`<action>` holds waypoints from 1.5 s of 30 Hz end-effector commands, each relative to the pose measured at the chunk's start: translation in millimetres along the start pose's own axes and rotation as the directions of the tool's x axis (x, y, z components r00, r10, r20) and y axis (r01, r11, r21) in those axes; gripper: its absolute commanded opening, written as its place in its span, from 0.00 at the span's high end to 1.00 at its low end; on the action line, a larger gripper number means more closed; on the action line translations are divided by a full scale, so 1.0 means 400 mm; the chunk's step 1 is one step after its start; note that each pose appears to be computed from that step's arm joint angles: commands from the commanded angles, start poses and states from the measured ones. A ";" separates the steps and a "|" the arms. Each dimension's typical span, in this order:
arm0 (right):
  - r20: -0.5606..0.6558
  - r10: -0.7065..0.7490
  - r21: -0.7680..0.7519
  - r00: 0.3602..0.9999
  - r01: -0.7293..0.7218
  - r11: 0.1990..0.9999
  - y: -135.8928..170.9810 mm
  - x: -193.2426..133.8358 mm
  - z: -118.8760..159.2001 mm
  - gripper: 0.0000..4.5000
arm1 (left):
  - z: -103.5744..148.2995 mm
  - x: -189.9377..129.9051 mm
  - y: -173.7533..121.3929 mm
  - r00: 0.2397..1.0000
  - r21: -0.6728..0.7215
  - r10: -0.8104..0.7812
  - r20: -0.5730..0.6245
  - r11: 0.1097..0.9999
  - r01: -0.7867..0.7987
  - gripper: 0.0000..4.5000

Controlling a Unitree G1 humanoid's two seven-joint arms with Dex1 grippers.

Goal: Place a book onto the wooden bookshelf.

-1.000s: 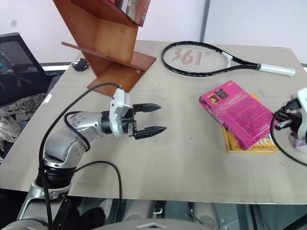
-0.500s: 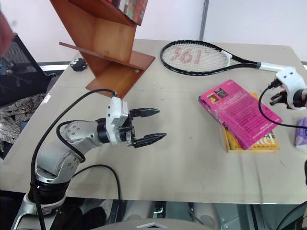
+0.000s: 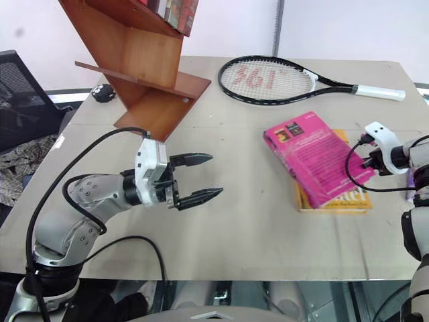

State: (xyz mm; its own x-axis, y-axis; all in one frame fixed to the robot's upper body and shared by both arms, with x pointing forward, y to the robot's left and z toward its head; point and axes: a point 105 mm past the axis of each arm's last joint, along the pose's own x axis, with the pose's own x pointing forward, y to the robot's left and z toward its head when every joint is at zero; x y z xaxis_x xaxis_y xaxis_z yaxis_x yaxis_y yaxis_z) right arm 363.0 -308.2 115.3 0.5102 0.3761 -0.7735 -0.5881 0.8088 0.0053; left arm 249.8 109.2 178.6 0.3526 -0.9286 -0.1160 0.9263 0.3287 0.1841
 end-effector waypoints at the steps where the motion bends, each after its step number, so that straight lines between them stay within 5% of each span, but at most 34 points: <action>1: 0.068 0.060 -0.022 0.996 -0.059 0.998 0.045 0.008 0.049 0.99 | 0.010 -0.029 0.004 1.000 0.033 -0.013 0.012 0.999 0.013 0.00; 8: 0.084 0.113 -0.049 0.990 -0.110 0.993 0.124 0.012 0.053 0.99 | -0.017 -0.053 0.015 1.000 0.007 -0.026 -0.008 1.000 0.026 0.00; 14: 0.149 -0.123 -0.106 0.981 0.139 0.985 0.079 -0.099 0.048 0.99 | -0.037 -0.060 0.024 1.000 -0.005 -0.006 -0.010 1.000 0.006 0.00; 20: 0.520 -0.102 -0.247 0.848 0.264 0.932 0.178 -0.254 0.101 0.99 | -0.076 -0.065 0.053 0.999 -0.071 0.042 -0.021 0.997 -0.044 0.00; 26: 0.645 0.099 -0.304 0.758 0.135 0.943 0.375 -0.348 0.035 0.52 | -0.090 -0.060 0.066 0.999 -0.039 -0.009 -0.037 0.999 0.008 0.00; 30: 0.674 0.139 -0.291 0.726 0.089 0.953 0.467 -0.390 -0.015 0.05 | -0.087 -0.063 0.091 0.998 -0.044 -0.038 -0.043 0.998 0.036 0.00; 36: 0.680 0.109 -0.259 0.725 0.099 0.961 0.528 -0.418 -0.075 0.01 | -0.102 -0.035 0.128 0.997 -0.163 -0.055 -0.061 0.986 0.044 0.00; 41: 0.694 0.076 -0.242 0.716 0.132 0.961 0.552 -0.433 -0.098 0.01 | -0.113 0.035 0.133 0.982 -0.439 -0.119 -0.145 0.898 0.043 0.00; 45: 0.704 0.041 -0.206 0.709 0.149 0.967 0.556 -0.441 -0.115 0.01 | -0.111 0.133 0.137 0.974 -0.742 -0.150 -0.171 0.670 -0.027 0.00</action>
State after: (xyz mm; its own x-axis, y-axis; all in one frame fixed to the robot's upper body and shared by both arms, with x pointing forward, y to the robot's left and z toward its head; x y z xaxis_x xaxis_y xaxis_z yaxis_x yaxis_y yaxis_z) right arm 115.5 -216.7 218.4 0.7719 0.6236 -0.1238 -0.6348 0.7450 -0.2049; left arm 327.5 92.2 138.9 0.2511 -0.9203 -0.3000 0.7779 0.3763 -0.5032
